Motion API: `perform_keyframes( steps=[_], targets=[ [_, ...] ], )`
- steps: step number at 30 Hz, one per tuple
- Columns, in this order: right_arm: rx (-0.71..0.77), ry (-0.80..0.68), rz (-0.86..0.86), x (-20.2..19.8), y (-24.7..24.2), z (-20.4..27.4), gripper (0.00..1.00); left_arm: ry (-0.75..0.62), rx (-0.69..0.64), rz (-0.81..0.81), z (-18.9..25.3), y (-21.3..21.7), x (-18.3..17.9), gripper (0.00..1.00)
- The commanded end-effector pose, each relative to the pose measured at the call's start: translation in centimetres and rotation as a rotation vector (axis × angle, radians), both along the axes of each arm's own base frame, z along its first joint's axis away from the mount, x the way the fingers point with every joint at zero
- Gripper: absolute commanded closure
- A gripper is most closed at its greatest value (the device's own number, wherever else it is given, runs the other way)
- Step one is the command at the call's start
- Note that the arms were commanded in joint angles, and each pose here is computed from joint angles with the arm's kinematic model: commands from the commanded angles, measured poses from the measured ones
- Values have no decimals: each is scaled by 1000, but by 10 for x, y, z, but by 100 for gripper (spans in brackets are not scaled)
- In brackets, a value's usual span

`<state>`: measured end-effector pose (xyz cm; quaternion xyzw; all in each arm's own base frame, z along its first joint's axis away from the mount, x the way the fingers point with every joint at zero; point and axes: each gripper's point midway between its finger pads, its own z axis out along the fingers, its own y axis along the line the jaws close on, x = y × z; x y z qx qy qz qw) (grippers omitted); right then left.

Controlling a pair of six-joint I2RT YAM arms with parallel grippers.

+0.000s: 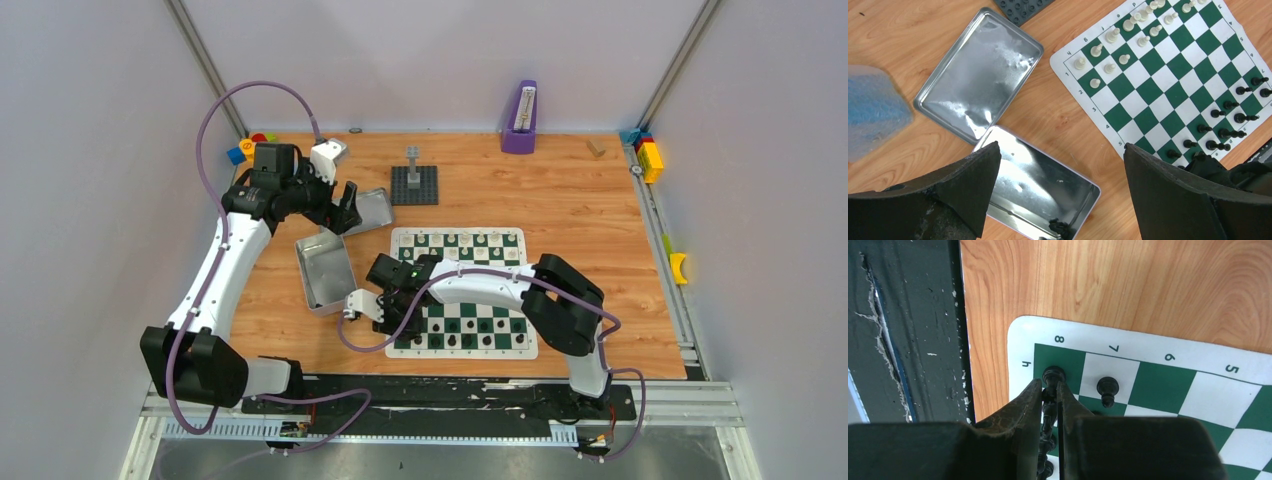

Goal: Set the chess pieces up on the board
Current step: Place the chess piece on the chessboard.

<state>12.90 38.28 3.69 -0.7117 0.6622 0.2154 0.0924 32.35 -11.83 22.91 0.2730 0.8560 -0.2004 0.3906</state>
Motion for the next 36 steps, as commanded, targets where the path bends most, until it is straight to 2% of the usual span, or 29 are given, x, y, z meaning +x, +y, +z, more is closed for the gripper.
perform_keyframes(
  steps=[1, 14, 19, 24, 28, 31, 36],
  targets=[
    [15, -18, 8, 2, 10, 4, 99, -32, -21, -12, 11, -2, -3, 0],
    [21, -16, 10, 0, 15, 6, 99, -30, -20, -15, 9, -2, -4, 0],
    [17, -16, 8, 1, 16, 4, 95, -33, -18, -17, 10, -2, -5, 0],
    [14, -20, -1, 2, 15, 4, 81, -36, -14, -16, 9, -1, -5, 0],
    [25, -54, -18, 8, 16, 14, 60, -41, -8, -15, 10, 0, -5, 0],
    [75, -101, -40, 19, 20, 39, 48, -49, 8, -15, 11, 3, -6, 0],
    [207, -115, -106, 42, 19, 101, 40, -34, 113, -70, 1, 15, -19, 0]
  ],
)
